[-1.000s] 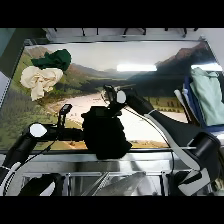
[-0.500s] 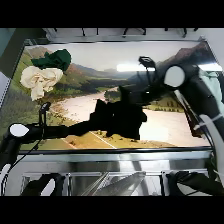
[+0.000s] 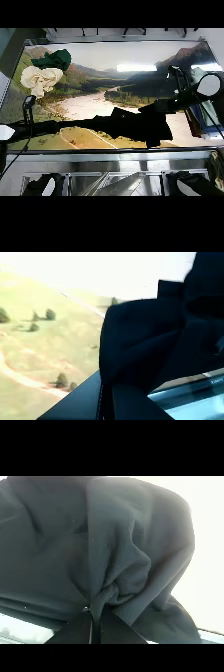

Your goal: Fold the shirts.

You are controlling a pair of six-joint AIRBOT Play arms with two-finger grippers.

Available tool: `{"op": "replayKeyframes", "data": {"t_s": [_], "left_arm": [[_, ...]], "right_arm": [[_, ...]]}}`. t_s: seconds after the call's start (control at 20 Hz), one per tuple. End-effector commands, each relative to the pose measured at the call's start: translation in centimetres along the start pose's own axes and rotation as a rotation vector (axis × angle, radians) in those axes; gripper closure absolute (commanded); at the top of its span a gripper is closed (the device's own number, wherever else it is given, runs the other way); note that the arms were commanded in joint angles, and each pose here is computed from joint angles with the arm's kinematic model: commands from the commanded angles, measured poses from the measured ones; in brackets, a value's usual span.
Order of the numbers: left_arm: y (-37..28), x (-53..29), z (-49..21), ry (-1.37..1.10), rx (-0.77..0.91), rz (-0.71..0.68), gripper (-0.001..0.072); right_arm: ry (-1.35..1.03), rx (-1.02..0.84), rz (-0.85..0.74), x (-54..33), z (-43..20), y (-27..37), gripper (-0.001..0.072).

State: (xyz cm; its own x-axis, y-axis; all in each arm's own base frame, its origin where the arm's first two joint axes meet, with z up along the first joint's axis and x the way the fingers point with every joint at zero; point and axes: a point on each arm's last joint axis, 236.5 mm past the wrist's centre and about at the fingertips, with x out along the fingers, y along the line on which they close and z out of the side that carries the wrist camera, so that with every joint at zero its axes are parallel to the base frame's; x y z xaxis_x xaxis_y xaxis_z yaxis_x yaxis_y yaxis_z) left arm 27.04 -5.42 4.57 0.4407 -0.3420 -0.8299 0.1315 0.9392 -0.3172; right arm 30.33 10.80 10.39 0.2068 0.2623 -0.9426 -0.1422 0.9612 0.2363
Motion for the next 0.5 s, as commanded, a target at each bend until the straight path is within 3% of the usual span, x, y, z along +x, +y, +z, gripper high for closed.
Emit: {"op": "replayKeyframes", "data": {"t_s": [0.0,0.2,0.45], "left_arm": [[-0.5,-4.1,3.2,-0.056,0.082,0.07,0.0688],[-3.3,-9.9,6.2,-0.151,0.119,0.063,0.0689],[-2.1,-5.4,-1.2,0.135,0.023,0.023,0.0689]], "right_arm": [[-0.019,-0.09,0.069,-1.0,0.0,0.8,0.0688],[-0.223,-0.146,0.321,-2.7,4.5,7.1,0.0687],[-0.402,-0.152,0.44,3.5,12.5,12.4,0.0687]]}}
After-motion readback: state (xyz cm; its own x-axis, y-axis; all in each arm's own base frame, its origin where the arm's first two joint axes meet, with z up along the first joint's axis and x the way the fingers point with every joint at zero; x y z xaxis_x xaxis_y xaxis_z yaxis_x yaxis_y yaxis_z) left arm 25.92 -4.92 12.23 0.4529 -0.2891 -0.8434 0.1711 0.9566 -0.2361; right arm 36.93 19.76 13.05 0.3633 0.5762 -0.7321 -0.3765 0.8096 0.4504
